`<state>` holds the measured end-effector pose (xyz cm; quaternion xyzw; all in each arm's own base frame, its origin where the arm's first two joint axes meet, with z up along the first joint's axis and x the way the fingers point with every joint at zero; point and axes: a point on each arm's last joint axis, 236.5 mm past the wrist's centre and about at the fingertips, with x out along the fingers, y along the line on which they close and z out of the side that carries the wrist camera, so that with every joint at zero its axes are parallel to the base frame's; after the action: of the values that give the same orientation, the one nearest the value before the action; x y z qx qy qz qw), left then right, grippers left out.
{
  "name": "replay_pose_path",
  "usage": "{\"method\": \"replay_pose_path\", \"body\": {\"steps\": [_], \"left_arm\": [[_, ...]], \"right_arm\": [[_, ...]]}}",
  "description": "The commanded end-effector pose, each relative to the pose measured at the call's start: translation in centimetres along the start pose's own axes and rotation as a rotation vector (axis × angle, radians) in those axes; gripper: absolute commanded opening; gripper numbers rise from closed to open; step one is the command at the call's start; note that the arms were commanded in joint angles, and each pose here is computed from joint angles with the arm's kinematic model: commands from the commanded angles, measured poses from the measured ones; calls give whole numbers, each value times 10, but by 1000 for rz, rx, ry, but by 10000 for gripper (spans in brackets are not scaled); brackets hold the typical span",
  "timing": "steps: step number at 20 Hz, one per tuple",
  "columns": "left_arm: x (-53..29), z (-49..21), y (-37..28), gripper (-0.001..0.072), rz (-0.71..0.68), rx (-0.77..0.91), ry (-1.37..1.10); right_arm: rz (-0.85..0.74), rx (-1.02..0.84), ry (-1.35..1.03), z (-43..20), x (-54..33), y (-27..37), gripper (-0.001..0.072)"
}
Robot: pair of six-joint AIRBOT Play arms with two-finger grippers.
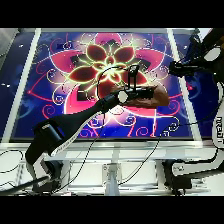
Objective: Fold the clothes and pants, and hang the long-sleeved shirts on hangers.
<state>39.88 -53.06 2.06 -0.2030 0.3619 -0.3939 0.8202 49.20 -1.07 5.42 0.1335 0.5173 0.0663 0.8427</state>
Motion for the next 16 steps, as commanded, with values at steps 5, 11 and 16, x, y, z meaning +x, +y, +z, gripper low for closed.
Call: {"method": "replay_pose_path", "body": {"steps": [5, 11, 16], "left_arm": [[-29, 44, 10, 506, 7, 11, -39], [-73, 73, 49, 505, 25, -40, 40], [-82, 69, 67, 505, 37, -64, 98]], "right_arm": [[-181, -128, -7, 4, -6, -67, 9], [307, 207, 271, -83, 18, -84, 169], [422, 351, 399, -131, 58, -75, 563]]}}
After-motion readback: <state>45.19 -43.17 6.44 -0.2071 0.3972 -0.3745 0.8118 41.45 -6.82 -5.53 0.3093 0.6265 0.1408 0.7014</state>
